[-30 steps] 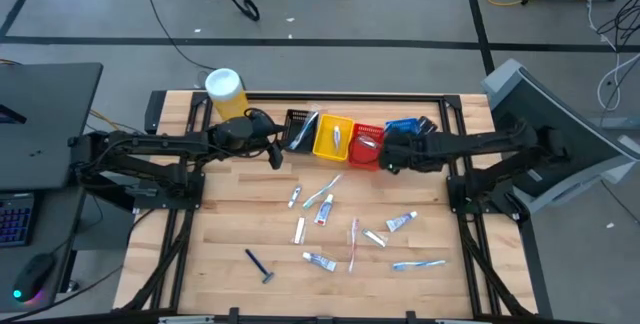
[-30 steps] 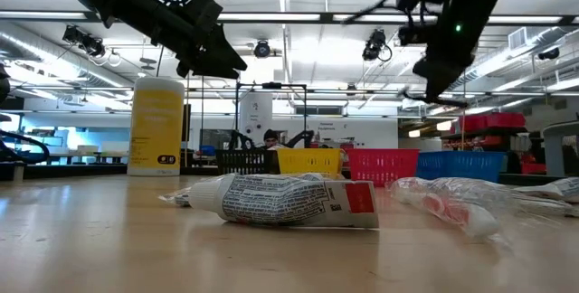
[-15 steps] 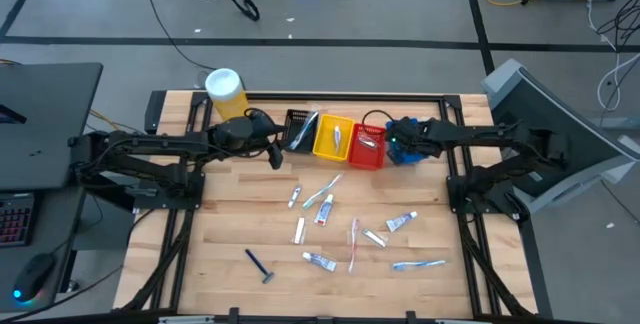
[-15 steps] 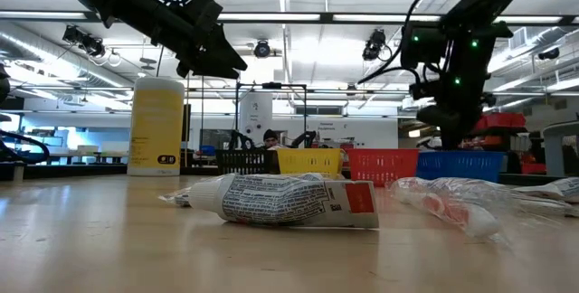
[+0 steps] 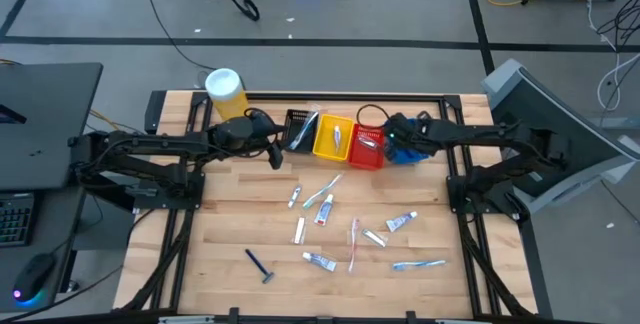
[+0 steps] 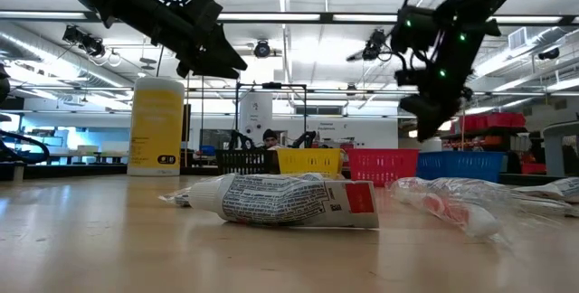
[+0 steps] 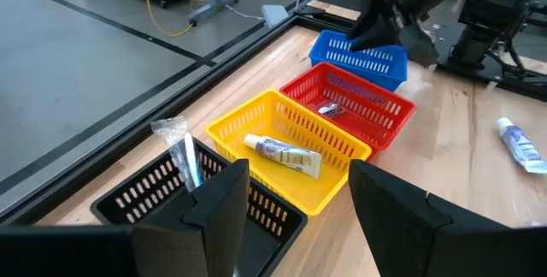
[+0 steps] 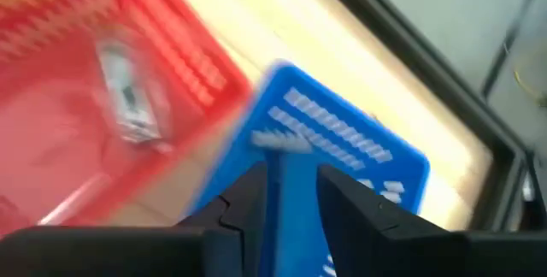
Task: Pick & Place Travel size toiletries
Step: Put the green toothbrush into black bin
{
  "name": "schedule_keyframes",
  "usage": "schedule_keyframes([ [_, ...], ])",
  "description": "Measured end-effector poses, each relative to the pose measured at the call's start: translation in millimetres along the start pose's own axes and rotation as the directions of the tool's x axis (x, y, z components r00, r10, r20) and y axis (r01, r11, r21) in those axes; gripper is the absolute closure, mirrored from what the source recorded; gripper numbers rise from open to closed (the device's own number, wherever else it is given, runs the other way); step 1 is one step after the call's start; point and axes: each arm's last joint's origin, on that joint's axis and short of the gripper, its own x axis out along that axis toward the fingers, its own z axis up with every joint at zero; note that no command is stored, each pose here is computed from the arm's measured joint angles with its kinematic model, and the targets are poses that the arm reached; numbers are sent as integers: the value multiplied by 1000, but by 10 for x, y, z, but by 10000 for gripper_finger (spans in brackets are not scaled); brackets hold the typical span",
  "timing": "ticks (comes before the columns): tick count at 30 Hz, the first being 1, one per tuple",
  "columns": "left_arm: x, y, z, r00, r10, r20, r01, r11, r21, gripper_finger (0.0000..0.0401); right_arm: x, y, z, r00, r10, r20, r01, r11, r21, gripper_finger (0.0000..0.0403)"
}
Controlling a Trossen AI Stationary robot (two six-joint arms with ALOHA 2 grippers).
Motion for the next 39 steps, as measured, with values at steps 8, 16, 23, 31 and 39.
schedule_keyframes([
  [8,-6,-50,-2,993,-115,-14,113,987,-110,190,-237,292,258,941,258,218,-234,964,-129,291],
  [16,13,-359,-122,970,-240,-47,232,964,-127,191,-309,521,269,753,569,330,-500,821,-274,290],
  [23,308,-732,-374,953,-296,-60,290,952,-96,191,-226,558,164,697,608,381,-541,794,-277,290],
  [31,802,-957,-653,941,-275,-197,274,961,-36,191,-188,572,108,650,615,447,-553,786,-277,290],
  [39,1080,-1034,-922,915,-260,-307,259,965,-46,191,-183,571,102,654,614,443,-551,787,-277,290],
])
